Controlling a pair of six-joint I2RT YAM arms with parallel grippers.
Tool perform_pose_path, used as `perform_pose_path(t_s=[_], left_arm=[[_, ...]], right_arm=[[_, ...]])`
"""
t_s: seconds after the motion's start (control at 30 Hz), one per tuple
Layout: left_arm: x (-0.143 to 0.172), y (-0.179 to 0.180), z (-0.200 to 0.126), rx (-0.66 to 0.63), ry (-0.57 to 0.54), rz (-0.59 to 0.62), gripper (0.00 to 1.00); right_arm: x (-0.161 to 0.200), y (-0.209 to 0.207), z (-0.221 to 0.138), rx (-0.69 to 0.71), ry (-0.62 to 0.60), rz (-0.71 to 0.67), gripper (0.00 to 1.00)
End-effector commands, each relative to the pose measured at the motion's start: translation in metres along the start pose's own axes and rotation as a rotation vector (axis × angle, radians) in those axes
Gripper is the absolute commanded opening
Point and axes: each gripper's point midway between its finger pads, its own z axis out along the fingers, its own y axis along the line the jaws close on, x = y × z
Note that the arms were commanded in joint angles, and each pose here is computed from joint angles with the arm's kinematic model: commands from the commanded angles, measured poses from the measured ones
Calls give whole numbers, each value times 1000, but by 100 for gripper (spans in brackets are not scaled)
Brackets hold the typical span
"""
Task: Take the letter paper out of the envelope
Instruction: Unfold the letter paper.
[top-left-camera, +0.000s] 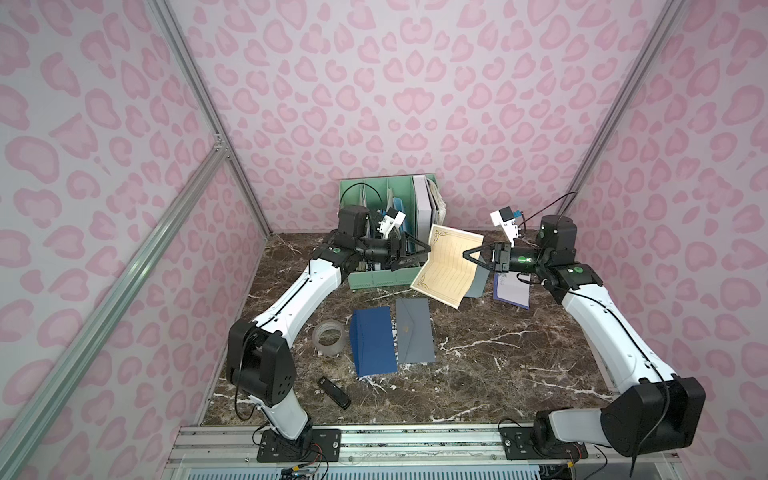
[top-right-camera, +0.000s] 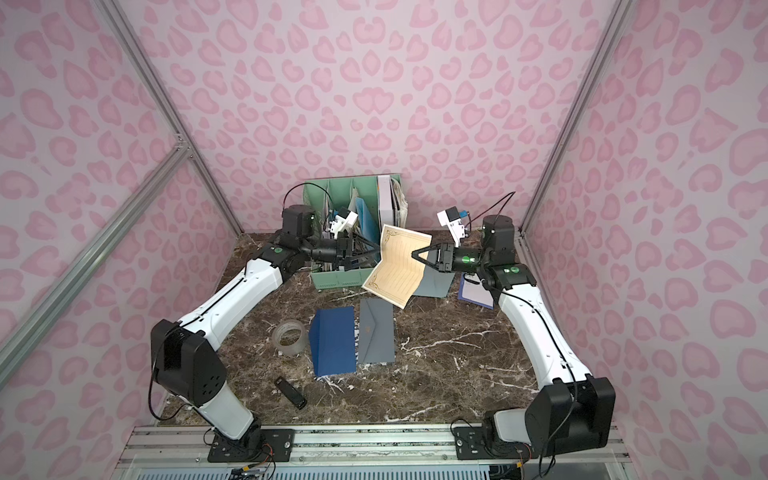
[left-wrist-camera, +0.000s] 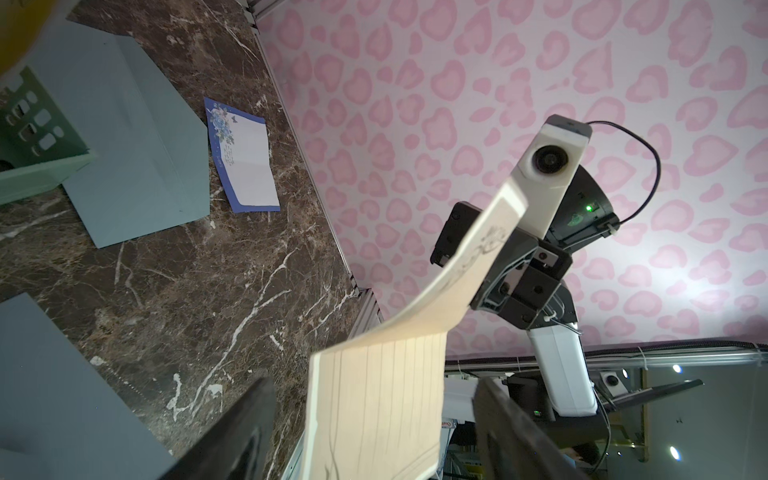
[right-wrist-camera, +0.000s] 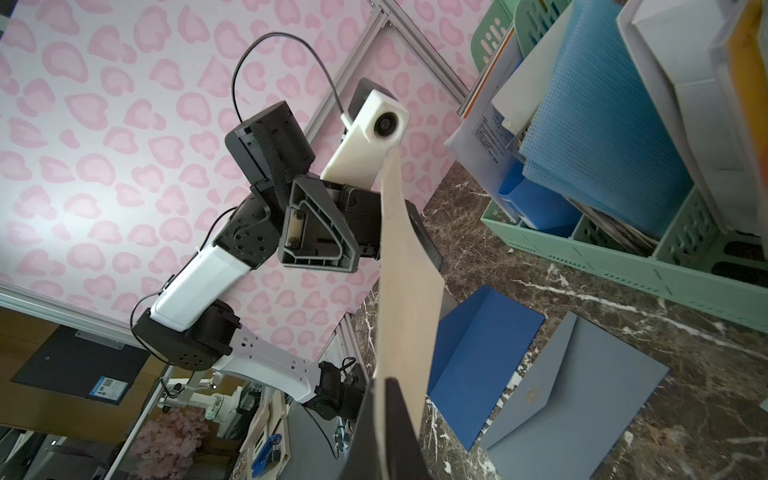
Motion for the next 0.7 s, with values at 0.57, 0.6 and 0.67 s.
perform_pose_path(t_s=[0.57,0.6,0.67], left_arm=[[2,-19,5,83,14,38,62],[0,-22,5,95,10,35,60],[-3,-29,6,128,4,41,55]], right_arm=[[-17,26,6,-168,12,17,0],[-18,27,8,-172,16,16,0],[-19,27,9,-171,21,18,0]])
